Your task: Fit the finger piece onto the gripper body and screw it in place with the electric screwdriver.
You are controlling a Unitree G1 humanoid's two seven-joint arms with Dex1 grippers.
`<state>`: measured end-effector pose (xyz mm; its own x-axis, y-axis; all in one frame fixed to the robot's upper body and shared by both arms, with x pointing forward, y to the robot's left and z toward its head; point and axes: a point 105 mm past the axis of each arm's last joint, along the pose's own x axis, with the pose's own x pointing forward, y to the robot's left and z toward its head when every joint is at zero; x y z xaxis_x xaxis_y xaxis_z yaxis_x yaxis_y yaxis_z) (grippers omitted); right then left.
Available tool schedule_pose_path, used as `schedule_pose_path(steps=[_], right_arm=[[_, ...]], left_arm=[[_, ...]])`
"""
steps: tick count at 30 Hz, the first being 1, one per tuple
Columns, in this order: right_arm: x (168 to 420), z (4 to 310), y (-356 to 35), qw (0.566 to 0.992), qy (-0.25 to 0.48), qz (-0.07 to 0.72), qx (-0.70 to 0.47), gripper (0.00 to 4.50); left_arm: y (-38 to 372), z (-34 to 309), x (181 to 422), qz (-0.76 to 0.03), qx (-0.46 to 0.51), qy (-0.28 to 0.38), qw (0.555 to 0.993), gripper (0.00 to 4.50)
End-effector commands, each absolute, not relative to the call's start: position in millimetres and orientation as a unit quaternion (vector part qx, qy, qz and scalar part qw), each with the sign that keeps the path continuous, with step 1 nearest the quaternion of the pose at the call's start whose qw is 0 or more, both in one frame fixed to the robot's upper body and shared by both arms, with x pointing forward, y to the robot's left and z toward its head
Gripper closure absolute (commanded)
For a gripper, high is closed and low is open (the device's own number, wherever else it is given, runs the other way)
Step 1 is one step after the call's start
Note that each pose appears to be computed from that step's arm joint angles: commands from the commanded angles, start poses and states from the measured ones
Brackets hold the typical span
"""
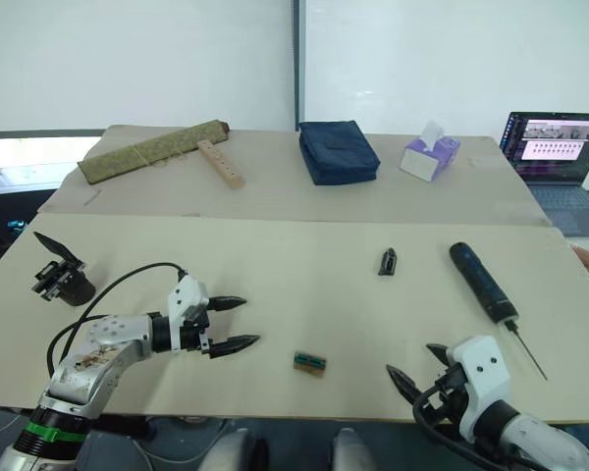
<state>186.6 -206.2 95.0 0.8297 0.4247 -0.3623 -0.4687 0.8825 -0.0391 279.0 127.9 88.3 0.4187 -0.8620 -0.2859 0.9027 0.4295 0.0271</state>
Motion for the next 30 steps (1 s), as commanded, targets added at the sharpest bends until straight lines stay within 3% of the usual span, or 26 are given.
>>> schedule_pose_path(steps=[1,9,13,16,21,23,30], right_arm=[[193,108,-206,0.957,0.142,0.24,-0.084,0.01],[221,134,-191,0.933,0.109,0.324,-0.117,0.01],[238,163,-152,0.878,0.084,0.457,-0.113,0.01],[244,173,-138,0.853,0.075,0.504,-0.117,0.01],[253,193,-107,0.811,0.043,0.571,-0.118,0.01],[257,195,-105,0.808,0.04,0.575,-0.119,0.01],[257,191,-111,0.814,0.048,0.565,-0.129,0.01]], left_arm=[[129,103,286,-0.507,0.083,0.083,0.854,0.0],[156,98,277,-0.383,0.044,0.073,0.92,0.0],[212,94,244,-0.234,0.006,0.07,0.97,0.0],[242,91,234,-0.141,-0.012,0.066,0.988,0.0],[331,79,218,0.078,0.0,0.066,0.995,0.0],[353,78,221,0.117,0.007,0.063,0.991,0.0],[387,83,264,0.141,0.045,0.064,0.987,0.0]])
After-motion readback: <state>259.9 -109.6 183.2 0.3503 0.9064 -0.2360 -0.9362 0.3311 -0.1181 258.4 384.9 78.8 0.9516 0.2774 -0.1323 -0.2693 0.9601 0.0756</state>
